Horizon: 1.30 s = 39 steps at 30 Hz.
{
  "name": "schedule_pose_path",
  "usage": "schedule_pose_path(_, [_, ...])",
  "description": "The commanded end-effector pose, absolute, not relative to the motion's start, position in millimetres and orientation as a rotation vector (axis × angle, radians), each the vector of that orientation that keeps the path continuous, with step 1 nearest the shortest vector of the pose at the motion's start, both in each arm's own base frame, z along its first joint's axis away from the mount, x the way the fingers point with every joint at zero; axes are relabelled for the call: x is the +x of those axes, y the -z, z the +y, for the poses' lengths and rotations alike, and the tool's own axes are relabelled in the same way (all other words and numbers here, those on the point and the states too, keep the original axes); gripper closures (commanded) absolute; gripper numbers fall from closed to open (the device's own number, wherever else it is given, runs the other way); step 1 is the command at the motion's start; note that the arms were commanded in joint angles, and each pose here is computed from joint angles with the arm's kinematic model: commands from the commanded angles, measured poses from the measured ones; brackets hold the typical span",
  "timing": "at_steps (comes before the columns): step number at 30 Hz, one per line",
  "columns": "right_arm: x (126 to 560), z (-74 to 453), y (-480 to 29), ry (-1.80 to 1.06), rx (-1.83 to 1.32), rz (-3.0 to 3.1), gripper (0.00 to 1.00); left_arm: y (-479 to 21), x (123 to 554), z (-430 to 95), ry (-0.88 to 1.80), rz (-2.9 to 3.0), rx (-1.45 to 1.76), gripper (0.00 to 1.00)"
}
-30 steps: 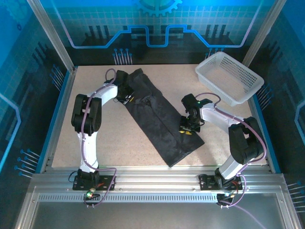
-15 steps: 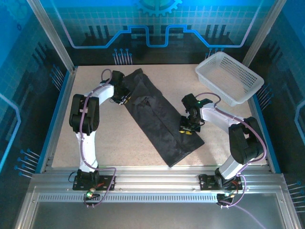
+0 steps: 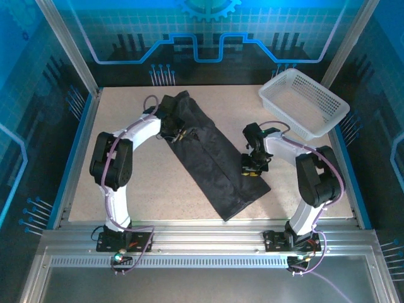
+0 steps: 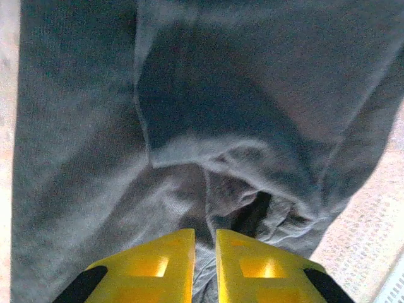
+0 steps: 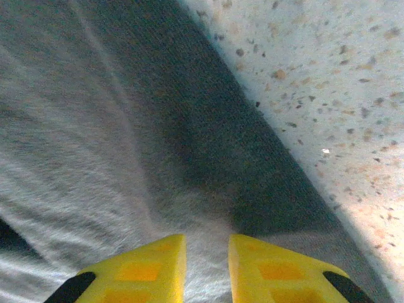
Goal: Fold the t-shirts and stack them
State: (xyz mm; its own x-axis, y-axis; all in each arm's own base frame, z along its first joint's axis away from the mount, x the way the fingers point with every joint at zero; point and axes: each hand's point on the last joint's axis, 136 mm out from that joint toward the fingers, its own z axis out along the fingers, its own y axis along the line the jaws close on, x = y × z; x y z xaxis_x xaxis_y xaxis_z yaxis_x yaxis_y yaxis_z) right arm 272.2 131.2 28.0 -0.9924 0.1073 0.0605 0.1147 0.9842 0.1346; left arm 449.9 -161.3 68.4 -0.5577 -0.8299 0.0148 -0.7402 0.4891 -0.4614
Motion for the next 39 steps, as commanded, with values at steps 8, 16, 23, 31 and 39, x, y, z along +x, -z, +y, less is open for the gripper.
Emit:
schedule_pose_path(8, [249, 122, -2, 0.02, -0.102, -2.962, 0.75, -8, 468, -150, 0.451, 2.569, -1.576, 0.81])
schedule_pose_path(16, [219, 169, -7, 0.039, -0.092, -2.908, 0.75, 18, 506, -168, 0.505, 2.681, -1.43, 0.81])
schedule_pose_path(23, [205, 224, 1, 0.106, -0.104, -2.89, 0.75, 13, 568, -203, 0.763, 2.642, -1.224, 0.78])
schedule_pose_path(31, [225, 215, -25, 0.122, -0.242, -2.969, 0.71, -60, 591, -203, 0.835, 2.548, -1.063, 0.6])
schedule_pose_path(39, [201, 182, -71, 0.294, -0.239, -3.026, 0.49, -130, 465, -180, 0.752, 2.595, -1.007, 0.41])
